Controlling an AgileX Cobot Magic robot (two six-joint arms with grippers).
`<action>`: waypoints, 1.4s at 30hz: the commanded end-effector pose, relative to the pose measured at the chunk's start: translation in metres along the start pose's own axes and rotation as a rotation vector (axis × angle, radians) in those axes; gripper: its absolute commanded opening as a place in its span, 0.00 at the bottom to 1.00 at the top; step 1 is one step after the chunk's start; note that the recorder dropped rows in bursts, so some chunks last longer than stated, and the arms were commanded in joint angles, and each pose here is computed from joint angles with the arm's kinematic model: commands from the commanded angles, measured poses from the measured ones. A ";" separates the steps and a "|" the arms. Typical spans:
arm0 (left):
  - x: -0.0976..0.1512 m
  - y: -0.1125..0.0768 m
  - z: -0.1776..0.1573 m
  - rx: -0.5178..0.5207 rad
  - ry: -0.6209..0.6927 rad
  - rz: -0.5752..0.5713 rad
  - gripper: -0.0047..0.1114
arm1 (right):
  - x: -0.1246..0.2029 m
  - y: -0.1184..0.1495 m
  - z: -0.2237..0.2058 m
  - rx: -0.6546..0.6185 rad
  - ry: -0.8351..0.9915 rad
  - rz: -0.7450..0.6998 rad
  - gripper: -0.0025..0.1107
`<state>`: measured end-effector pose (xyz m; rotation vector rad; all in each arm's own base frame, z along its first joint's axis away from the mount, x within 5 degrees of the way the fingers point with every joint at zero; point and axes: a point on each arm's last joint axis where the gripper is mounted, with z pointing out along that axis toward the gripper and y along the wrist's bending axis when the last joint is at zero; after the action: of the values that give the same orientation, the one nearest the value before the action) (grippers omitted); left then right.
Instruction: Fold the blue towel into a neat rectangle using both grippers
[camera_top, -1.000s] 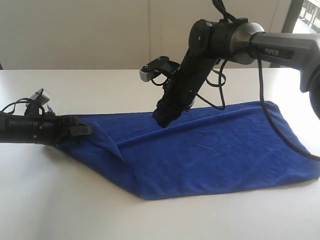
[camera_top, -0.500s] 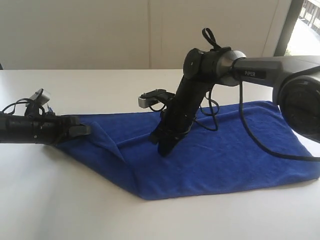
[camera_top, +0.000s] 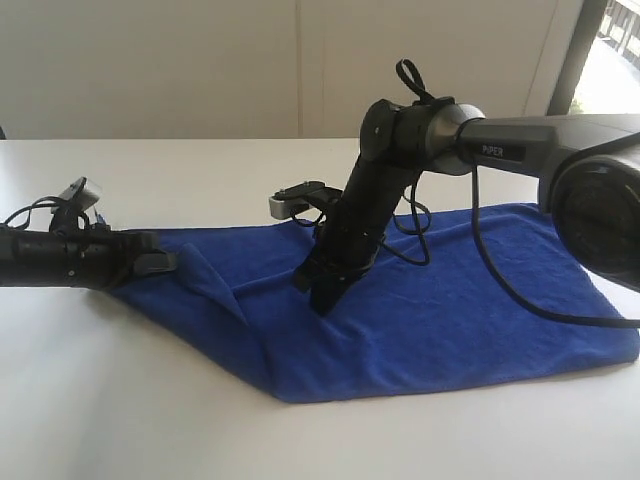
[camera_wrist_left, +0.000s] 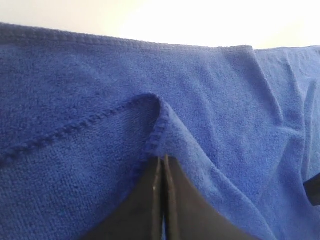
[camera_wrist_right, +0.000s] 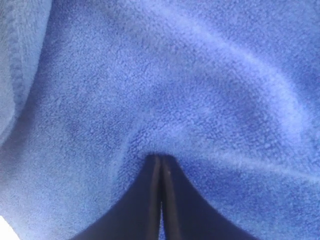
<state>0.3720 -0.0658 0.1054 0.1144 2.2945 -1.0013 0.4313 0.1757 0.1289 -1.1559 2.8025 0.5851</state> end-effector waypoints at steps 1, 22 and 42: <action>-0.005 -0.007 -0.002 0.026 -0.012 0.021 0.04 | 0.003 -0.002 0.011 0.008 0.037 -0.022 0.02; -0.011 -0.016 -0.011 0.006 0.094 0.111 0.38 | 0.004 -0.005 0.010 0.042 0.047 -0.029 0.02; -0.019 -0.007 0.004 0.014 0.059 0.067 0.40 | 0.004 -0.005 0.010 0.042 0.047 -0.029 0.02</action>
<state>0.3866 -0.0658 0.1159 0.2351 2.3375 -0.9562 0.4318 0.1758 0.1281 -1.1754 2.7961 0.5460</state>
